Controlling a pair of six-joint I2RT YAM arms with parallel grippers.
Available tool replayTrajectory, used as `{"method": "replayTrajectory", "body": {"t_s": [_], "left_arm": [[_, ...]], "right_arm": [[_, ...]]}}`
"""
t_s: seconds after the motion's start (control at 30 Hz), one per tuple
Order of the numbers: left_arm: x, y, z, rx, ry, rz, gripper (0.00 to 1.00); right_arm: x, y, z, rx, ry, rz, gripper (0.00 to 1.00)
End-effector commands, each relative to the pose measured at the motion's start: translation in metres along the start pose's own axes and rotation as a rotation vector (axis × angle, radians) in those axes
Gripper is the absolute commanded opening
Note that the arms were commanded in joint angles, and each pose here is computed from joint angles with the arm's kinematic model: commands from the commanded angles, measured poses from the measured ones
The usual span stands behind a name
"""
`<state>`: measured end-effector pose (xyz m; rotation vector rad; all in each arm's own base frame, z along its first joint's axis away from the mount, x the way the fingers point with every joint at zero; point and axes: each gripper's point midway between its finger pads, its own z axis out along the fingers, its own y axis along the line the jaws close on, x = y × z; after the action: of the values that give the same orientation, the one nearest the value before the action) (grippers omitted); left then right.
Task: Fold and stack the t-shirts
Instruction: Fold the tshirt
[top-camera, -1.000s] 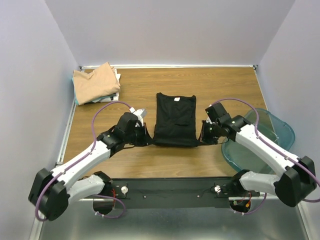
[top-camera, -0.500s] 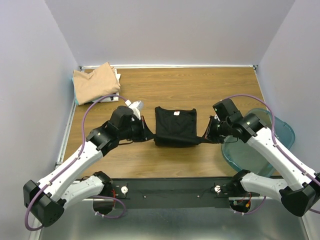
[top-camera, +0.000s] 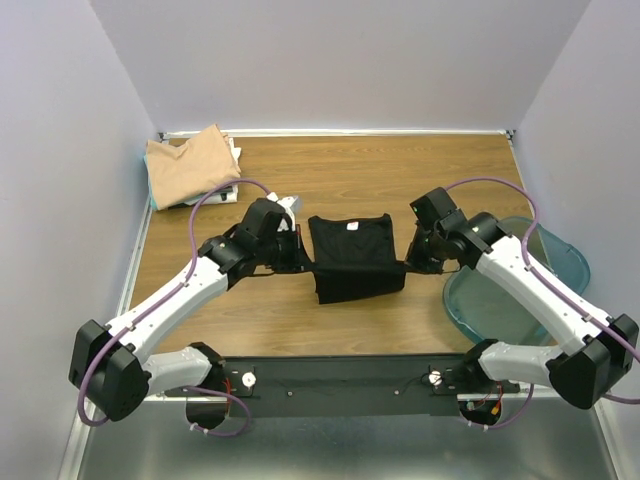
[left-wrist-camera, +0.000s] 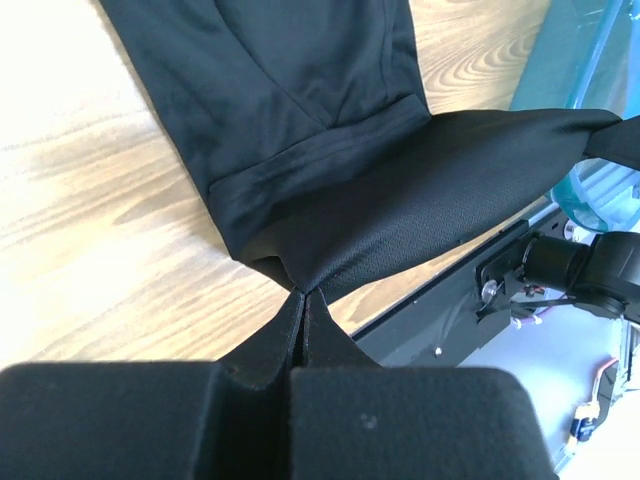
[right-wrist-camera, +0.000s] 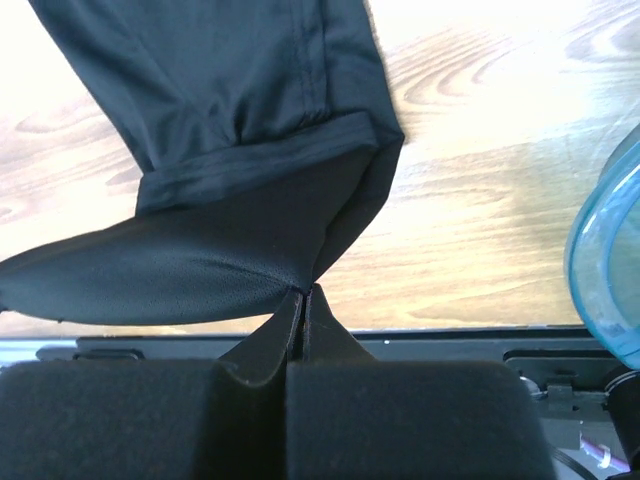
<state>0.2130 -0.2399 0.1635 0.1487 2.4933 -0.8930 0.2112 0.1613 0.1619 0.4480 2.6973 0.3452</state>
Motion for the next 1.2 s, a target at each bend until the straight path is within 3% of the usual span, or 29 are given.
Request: {"method": "replayTrajectory", "body": {"t_s": [0.0, 0.47, 0.73, 1.17], "left_arm": [[-0.010, -0.006, 0.000, 0.037, -0.017, 0.046, 0.00], [-0.038, 0.023, 0.030, 0.027, 0.004, 0.098, 0.00], [-0.082, 0.046, 0.058, -0.022, -0.003, 0.132, 0.00], [-0.105, 0.093, 0.108, -0.070, 0.055, 0.103, 0.00]], "right_arm": [[-0.018, -0.006, -0.005, 0.041, -0.094, 0.011, 0.00], [-0.076, 0.009, 0.027, 0.145, -0.201, -0.071, 0.00], [-0.123, 0.023, 0.069, 0.165, -0.217, -0.123, 0.00], [-0.184, 0.041, 0.139, 0.188, -0.195, -0.229, 0.00]]}}
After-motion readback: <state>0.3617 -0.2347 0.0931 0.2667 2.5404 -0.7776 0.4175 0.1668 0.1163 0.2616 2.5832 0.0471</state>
